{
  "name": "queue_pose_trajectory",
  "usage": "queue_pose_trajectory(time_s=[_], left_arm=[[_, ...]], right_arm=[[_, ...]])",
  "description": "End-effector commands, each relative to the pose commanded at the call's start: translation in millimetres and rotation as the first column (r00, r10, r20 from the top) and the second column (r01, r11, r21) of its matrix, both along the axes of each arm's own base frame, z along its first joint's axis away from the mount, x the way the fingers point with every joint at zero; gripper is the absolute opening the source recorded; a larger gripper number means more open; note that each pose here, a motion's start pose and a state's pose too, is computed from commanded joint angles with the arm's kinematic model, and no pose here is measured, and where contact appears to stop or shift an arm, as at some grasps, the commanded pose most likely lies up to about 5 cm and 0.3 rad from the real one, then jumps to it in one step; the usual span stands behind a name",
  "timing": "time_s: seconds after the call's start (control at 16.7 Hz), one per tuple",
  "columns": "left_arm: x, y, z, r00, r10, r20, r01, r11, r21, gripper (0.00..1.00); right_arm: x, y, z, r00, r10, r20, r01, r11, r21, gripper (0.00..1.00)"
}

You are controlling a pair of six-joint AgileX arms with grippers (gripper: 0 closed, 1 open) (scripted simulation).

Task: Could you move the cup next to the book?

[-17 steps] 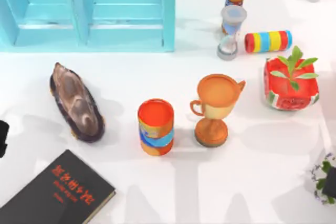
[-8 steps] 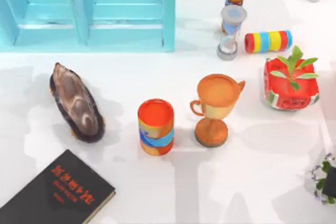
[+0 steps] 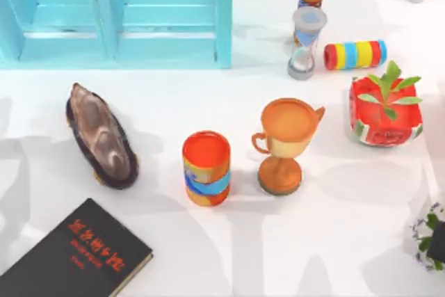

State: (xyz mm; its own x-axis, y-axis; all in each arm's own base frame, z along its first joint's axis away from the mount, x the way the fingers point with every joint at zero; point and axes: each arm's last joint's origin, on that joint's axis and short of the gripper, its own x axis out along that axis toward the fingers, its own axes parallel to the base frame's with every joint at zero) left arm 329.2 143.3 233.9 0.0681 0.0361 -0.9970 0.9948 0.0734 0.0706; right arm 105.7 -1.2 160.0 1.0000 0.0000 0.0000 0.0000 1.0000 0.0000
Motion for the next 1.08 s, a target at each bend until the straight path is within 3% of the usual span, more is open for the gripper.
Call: queue_pose_trajectory(time_s=[0.42, 0.9, 1.08], left_arm=[[-5, 71, 2, 0.993, -0.094, -0.07, 0.091, 0.995, -0.038, 1.0], [-7, 75, 4, 0.993, -0.098, -0.065, 0.096, 0.995, -0.034, 1.0], [-5, 76, -17, 0.993, -0.095, -0.071, 0.092, 0.995, -0.039, 1.0]], right_arm=[[0, 0, 0, 1.0, 0.0, 0.0, 0.0, 1.0, 0.0, 1.0], [0, 0, 0, 1.0, 0.0, 0.0, 0.0, 1.0, 0.0, 1.0], [0, 0, 0, 1.0, 0.0, 0.0, 0.0, 1.0, 0.0, 1.0]])
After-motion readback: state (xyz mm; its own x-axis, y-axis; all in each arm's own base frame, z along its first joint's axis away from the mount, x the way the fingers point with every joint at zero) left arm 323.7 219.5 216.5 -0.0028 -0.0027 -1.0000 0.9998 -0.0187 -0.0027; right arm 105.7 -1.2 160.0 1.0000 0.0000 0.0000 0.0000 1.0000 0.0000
